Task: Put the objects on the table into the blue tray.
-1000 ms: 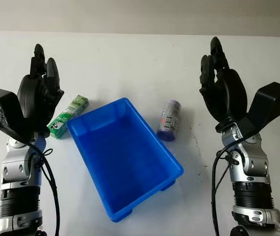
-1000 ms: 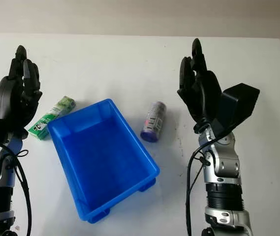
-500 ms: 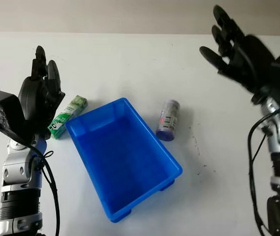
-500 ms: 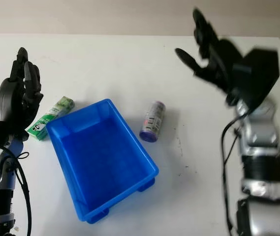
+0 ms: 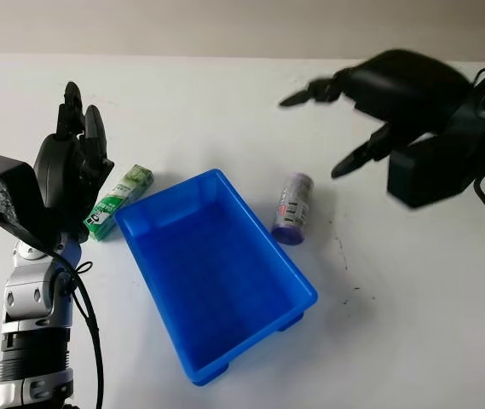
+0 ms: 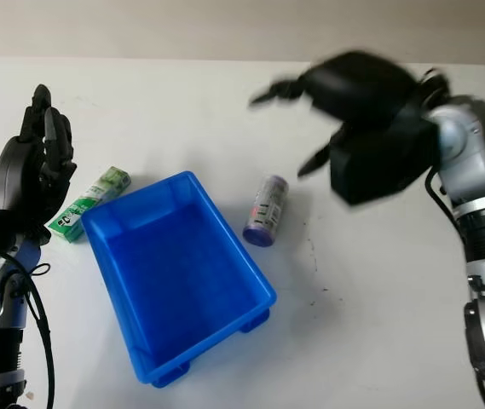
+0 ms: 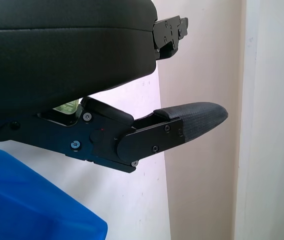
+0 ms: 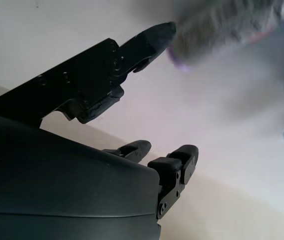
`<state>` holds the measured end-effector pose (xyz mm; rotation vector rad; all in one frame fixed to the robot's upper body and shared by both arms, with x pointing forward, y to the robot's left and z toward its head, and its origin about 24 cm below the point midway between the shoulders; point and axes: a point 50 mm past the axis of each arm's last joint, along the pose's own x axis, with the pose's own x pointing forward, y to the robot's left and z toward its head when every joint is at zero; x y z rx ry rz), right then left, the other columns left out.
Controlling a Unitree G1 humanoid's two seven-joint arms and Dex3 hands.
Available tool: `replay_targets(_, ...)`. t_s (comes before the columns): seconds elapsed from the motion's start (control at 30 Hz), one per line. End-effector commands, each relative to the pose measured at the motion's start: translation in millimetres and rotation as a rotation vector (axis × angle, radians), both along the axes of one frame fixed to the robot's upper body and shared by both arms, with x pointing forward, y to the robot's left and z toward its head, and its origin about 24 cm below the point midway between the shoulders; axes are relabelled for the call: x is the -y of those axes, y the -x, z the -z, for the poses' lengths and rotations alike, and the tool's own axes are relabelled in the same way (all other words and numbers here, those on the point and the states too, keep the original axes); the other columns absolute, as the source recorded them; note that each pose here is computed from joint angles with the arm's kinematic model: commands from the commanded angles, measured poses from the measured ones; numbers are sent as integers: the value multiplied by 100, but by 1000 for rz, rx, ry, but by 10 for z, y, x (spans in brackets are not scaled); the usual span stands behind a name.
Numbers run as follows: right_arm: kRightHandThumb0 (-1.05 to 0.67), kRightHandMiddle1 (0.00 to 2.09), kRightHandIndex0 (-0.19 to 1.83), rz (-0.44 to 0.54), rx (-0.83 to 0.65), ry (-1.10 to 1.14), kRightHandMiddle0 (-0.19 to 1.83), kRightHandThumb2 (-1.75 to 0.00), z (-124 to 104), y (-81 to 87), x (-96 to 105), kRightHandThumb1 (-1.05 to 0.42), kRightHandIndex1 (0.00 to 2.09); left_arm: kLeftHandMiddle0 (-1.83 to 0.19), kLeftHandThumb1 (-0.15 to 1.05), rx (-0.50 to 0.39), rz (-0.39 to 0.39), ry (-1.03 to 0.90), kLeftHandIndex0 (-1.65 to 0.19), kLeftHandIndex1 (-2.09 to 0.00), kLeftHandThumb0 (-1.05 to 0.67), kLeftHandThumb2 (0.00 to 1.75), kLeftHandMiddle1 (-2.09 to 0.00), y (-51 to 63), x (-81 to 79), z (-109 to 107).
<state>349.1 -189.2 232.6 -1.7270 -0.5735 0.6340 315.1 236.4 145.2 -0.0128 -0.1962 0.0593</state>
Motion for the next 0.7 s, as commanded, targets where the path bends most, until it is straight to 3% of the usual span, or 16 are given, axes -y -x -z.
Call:
replay_targets(0.0, -41, 12, 38, -31, 50, 53, 38, -6, -59, -3, 6, -72, 11, 19, 105, 20, 6, -4, 19, 0, -74, 69, 0, -12, 1, -53)
replay_targets(0.27, -37, 10, 42, -185, 58, 124, 40, -6, 235, -6, -66, -74, 11, 19, 105, 15, 2, -8, 19, 0, -74, 69, 0, -5, -15, -54)
replay_targets(0.5, -35, 6, 36, -227, 21, 85, 33, -7, 476, -11, -71, -81, 7, 19, 105, 14, 3, -5, 19, 0, -74, 69, 0, -1, -3, -40)
replay_targets(0.67, -24, 9, 42, -259, 9, 40, 39, -10, 644, 7, -78, -95, 10, 19, 105, 11, -2, -18, 19, 0, -74, 70, 0, -2, 2, -42)
